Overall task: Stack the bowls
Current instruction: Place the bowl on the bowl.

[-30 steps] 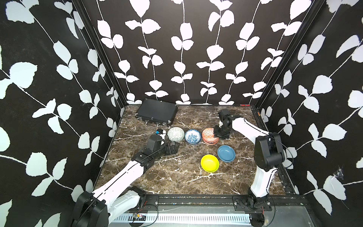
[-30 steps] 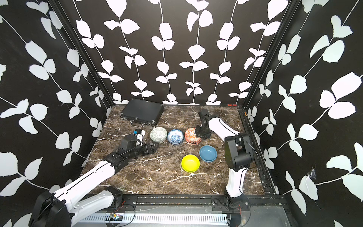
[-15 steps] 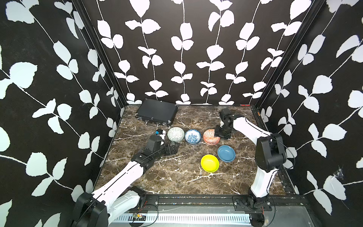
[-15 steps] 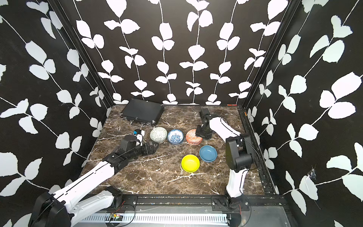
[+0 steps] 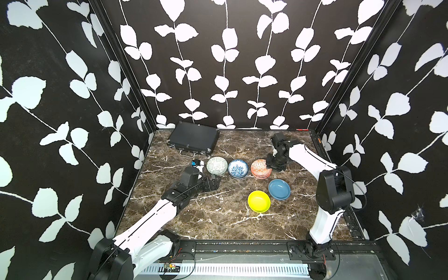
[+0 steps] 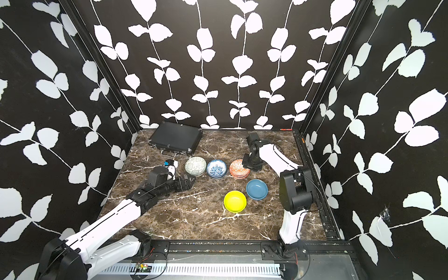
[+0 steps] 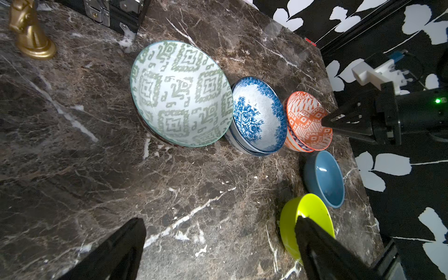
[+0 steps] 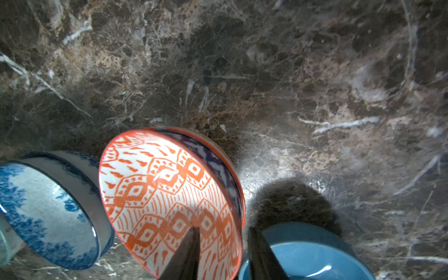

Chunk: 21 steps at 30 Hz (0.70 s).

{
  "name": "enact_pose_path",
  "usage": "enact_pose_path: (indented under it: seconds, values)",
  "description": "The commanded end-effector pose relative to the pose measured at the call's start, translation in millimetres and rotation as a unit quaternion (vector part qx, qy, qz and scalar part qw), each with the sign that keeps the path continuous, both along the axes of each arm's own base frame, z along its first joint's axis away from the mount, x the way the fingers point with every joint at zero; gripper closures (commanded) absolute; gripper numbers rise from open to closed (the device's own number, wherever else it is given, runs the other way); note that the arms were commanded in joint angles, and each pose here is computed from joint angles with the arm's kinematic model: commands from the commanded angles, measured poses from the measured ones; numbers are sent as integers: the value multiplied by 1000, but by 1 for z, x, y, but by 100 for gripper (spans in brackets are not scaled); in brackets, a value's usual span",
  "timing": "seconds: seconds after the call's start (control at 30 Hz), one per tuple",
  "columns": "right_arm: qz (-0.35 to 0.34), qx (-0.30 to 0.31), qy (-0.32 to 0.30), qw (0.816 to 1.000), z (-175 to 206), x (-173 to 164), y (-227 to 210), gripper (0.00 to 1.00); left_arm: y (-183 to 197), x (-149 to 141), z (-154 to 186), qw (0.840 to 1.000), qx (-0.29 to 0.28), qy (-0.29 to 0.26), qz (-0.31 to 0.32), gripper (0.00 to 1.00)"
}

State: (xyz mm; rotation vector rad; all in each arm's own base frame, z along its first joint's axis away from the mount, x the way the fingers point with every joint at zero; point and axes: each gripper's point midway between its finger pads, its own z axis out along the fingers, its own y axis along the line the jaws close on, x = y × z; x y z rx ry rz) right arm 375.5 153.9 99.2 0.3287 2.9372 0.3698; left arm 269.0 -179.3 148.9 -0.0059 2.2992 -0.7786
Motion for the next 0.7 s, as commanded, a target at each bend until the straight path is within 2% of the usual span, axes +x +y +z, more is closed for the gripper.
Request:
enact_pose_path:
  seconds: [0.0,0.3,0.67]
  values:
    - [-3,-10,3,1000,1,-2,-4,75,3,0,3,1000,-6,-11,4,1]
    - [-14,12,14,1000,-12,-2,-2,100,2,0,3,1000,-5,-10,4,1]
    - [-23,29,21,999,-22,-4,-5,100,3,1,2,1000,-5,-9,6,1]
